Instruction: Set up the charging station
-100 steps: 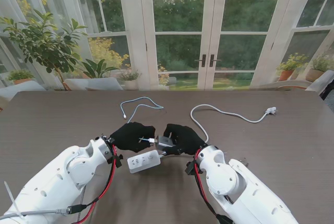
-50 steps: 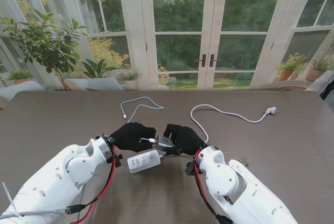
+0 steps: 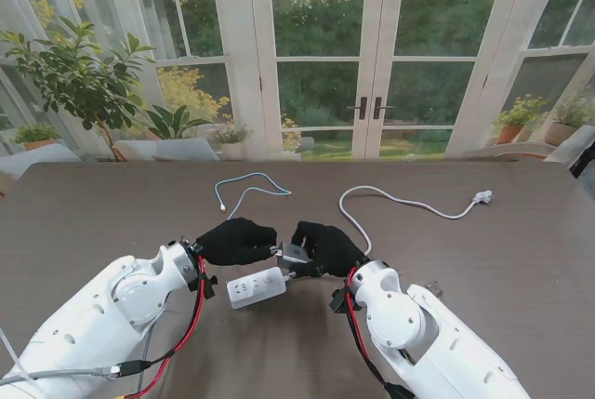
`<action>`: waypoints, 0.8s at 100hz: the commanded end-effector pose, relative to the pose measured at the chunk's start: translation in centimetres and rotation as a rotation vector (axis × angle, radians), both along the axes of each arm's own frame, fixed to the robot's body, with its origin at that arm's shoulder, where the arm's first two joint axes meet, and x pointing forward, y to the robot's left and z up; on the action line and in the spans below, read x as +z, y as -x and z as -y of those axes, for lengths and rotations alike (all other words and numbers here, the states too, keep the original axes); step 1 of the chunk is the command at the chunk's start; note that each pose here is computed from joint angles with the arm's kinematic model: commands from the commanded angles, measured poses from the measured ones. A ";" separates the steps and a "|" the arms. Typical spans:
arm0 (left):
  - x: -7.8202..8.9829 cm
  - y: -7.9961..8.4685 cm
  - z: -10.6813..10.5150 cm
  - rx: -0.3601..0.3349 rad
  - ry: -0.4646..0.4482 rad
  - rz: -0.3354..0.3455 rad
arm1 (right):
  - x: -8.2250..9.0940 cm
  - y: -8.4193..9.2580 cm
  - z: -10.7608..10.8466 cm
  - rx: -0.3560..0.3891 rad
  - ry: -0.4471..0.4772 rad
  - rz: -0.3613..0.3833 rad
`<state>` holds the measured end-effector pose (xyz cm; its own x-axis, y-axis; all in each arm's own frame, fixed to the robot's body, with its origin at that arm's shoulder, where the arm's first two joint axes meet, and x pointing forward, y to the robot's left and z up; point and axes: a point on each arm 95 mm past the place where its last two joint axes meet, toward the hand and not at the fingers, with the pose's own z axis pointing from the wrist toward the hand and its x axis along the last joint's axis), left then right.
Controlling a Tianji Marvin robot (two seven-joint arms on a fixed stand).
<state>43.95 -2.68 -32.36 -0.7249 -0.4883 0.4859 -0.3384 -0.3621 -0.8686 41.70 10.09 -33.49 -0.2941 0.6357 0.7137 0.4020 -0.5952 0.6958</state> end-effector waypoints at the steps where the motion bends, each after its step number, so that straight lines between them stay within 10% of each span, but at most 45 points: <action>1: -0.3 0.0 0.1 -0.012 0.005 -0.019 | 0.0 0.2 -0.4 0.015 -0.003 -0.012; 80: -1.1 -0.1 0.2 0.026 0.088 -0.035 | -0.2 0.1 -0.2 0.013 -0.001 -0.019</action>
<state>44.04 -2.52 -33.20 -0.7003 -0.4706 0.5368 -0.3433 -0.4372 -0.8312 41.76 10.01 -33.57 -0.2889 0.6357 0.7158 0.4066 -0.5954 0.6929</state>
